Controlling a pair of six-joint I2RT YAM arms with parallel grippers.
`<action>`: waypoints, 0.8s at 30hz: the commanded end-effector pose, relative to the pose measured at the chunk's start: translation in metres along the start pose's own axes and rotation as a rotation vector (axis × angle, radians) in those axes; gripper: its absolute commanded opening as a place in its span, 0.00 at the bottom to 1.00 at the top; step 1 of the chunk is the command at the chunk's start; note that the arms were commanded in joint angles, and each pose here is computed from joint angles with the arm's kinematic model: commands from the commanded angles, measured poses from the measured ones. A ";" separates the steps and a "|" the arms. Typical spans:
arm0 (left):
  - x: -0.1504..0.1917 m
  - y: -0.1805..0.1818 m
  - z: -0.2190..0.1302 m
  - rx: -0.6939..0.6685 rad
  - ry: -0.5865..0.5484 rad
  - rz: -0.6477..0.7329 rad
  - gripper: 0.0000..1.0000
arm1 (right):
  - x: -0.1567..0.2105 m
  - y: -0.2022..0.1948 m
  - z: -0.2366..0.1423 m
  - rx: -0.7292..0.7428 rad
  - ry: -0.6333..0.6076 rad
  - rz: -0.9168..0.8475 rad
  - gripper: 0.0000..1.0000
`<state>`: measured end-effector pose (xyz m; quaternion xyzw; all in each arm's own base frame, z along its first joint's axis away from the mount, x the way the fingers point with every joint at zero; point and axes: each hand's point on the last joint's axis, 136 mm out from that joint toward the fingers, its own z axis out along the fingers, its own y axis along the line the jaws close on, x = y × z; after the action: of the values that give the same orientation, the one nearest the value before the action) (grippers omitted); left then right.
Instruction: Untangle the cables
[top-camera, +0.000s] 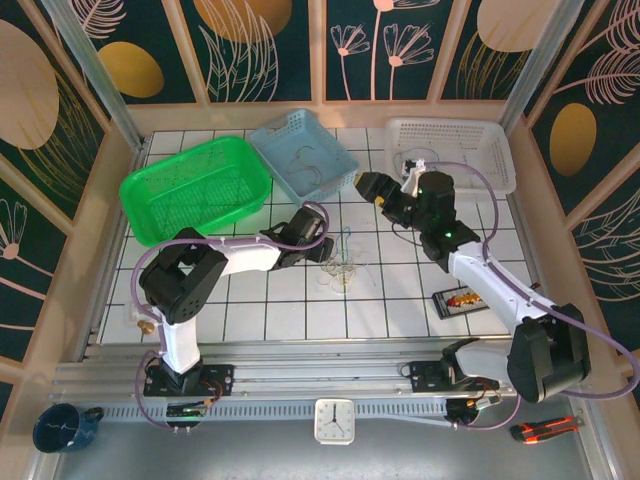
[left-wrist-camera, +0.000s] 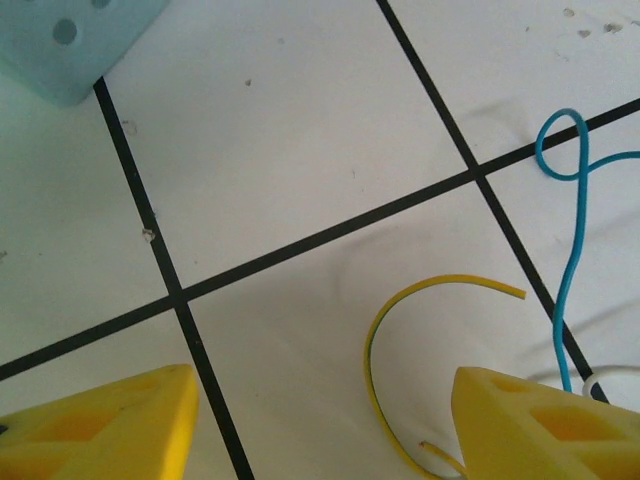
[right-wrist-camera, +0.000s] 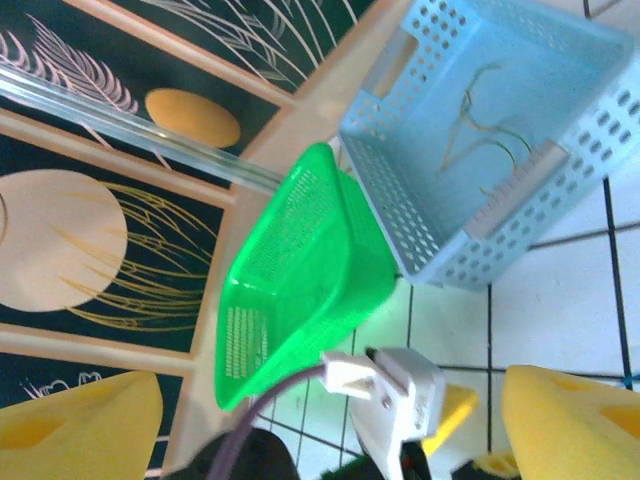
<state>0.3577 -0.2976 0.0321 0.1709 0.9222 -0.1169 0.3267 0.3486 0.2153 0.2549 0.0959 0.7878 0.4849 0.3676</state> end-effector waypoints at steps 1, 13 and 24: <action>-0.010 -0.005 0.000 0.013 -0.039 0.031 0.68 | 0.007 0.006 -0.006 -0.058 0.011 -0.054 0.86; -0.029 -0.013 0.016 0.025 -0.086 0.043 0.65 | 0.046 -0.026 -0.018 -0.009 0.094 -0.058 0.73; -0.024 -0.011 0.009 0.036 -0.107 0.040 0.03 | 0.048 -0.023 -0.033 0.013 0.052 -0.096 0.71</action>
<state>0.3784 -0.3175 0.0343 0.1874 0.9038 -0.1302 0.3619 0.2985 0.2077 0.2231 0.0560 0.8002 0.4796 0.3557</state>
